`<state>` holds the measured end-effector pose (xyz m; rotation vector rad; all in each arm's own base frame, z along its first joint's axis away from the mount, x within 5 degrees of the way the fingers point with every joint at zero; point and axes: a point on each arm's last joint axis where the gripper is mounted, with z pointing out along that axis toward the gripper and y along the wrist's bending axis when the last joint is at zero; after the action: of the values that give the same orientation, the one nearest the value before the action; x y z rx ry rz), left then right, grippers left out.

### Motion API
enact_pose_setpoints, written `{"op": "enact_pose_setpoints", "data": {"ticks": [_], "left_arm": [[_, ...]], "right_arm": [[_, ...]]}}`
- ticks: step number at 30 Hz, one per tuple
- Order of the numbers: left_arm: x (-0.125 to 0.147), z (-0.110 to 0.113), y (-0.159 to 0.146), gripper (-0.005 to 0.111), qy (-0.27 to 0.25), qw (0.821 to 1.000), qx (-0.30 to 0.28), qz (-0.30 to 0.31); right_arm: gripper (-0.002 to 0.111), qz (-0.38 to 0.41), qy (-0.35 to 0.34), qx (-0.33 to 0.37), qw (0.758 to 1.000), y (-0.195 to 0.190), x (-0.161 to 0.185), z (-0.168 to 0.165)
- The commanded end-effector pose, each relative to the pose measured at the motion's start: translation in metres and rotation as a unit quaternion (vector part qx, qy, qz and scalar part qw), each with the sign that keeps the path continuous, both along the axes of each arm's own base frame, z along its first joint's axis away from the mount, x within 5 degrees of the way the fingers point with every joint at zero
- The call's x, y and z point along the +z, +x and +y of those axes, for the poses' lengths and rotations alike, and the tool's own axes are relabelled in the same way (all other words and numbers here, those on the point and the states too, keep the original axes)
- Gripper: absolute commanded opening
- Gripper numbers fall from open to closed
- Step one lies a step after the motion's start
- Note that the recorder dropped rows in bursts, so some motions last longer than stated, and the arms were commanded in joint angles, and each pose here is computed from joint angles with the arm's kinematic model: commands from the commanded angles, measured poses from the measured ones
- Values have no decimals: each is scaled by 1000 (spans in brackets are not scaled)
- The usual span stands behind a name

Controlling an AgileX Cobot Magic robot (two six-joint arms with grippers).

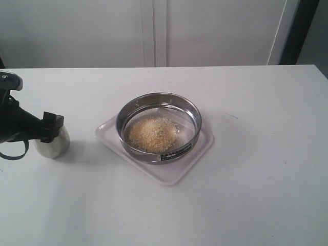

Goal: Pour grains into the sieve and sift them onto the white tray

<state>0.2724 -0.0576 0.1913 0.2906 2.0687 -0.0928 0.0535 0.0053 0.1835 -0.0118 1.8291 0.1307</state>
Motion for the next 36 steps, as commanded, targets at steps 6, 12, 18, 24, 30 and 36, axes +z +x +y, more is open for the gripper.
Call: {"op": "enact_pose_setpoints", "data": {"ticks": [6,12,18,24,30,36], "left_arm": [[43,9,-34,17,34,999,-11,14],[46,14,-58,0,27,995,6,98],[51,18,-76,0,25,989,12,142],[62,19,-85,0,13,993,13,120],[65,19,-86,0,12,993,13,114],[65,19,-86,0,12,993,13,114]], "right_arm": [[0,-4,0,1,1000,0,-1,0],[0,-4,0,1,1000,0,-1,0],[0,-4,0,1,1000,0,-1,0],[0,-4,0,1,1000,0,-1,0],[0,-4,0,1,1000,0,-1,0],[0,-4,0,1,1000,0,-1,0]]}}
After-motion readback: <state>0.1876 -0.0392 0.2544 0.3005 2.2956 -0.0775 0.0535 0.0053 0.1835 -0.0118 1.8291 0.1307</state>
